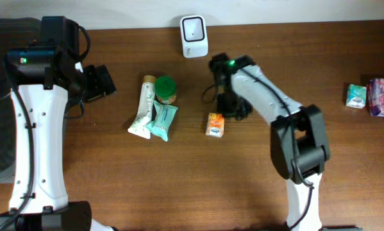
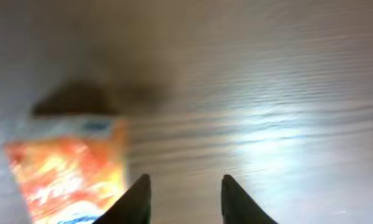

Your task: Scan the item barcode

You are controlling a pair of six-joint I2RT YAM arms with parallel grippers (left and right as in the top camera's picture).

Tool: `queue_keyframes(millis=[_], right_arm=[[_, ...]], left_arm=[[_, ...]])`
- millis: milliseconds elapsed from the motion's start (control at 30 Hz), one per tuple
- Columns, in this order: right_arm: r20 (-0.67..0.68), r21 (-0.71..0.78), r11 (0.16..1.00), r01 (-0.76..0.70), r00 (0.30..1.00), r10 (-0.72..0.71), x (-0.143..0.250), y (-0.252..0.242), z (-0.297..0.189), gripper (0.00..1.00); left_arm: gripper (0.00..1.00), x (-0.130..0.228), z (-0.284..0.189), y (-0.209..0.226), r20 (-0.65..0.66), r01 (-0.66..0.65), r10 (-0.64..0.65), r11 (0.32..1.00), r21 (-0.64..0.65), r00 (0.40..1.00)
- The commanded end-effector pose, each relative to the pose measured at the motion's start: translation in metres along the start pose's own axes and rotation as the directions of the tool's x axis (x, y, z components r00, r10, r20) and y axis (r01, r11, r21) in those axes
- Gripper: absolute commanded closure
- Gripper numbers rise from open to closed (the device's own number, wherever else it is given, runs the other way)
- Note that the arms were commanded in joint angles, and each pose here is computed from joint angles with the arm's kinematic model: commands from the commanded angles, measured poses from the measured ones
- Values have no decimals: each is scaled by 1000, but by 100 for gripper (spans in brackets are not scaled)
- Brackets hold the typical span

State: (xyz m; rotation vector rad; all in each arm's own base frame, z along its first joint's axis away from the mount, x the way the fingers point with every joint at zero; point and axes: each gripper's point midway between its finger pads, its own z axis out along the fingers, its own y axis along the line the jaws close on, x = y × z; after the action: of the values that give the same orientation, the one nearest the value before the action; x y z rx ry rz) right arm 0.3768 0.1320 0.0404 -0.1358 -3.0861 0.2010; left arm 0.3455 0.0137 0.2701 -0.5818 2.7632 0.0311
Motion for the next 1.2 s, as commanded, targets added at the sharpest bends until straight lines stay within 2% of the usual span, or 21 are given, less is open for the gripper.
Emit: queue_keyframes(millis=[0, 67, 200, 267, 367, 467, 600, 767, 867, 933, 967, 1100, 1167], right_arm=[[98, 47, 998, 50, 994, -54, -18, -19, -42, 57], [72, -80, 984, 158, 986, -153, -6, 15, -46, 52], [130, -110, 962, 252, 963, -237, 6, 64, -51, 44], [164, -107, 967, 231, 963, -212, 12, 86, -52, 45], [239, 31, 993, 111, 964, -116, 14, 87, -45, 46], [279, 117, 986, 116, 949, -144, 14, 90, -38, 46], [238, 151, 980, 133, 957, -167, 17, 98, -9, 51], [181, 202, 968, 146, 966, -184, 22, 93, 20, 51], [160, 216, 965, 151, 969, -187, 27, 89, 28, 65], [151, 219, 964, 154, 970, -189, 29, 87, 29, 88], [150, 219, 963, 157, 970, -192, 29, 87, 26, 96], [144, 161, 974, 158, 973, -182, 19, 85, -7, 96], [112, -84, 957, 278, 957, -268, 13, 105, -42, 96]], left_arm=[[1, 0, -6, 4, 19, 13, -13, 1000, -3, 1000], [1, 0, -6, 4, 19, 13, -13, 1000, -3, 1000], [1, 0, -6, 4, 19, 14, -14, 1000, -3, 1000], [1, 0, -6, 4, 19, 14, -14, 1000, -3, 1000], [1, 0, -6, 4, 19, 13, -13, 1000, -3, 1000], [1, 0, -6, 4, 19, 13, -13, 1000, -3, 1000], [1, 0, -6, 4, 19, 14, -14, 1000, -3, 1000], [1, 0, -6, 4, 19, 13, -13, 1000, -3, 1000], [1, 0, -6, 4, 19, 13, -13, 1000, -3, 1000], [1, 0, -6, 4, 19, 13, -13, 1000, -3, 1000], [1, 0, -6, 4, 19, 13, -13, 1000, -3, 1000], [1, 0, -6, 4, 19, 14, -14, 1000, -3, 1000], [1, 0, -6, 4, 19, 14, -14, 1000, -3, 1000]])
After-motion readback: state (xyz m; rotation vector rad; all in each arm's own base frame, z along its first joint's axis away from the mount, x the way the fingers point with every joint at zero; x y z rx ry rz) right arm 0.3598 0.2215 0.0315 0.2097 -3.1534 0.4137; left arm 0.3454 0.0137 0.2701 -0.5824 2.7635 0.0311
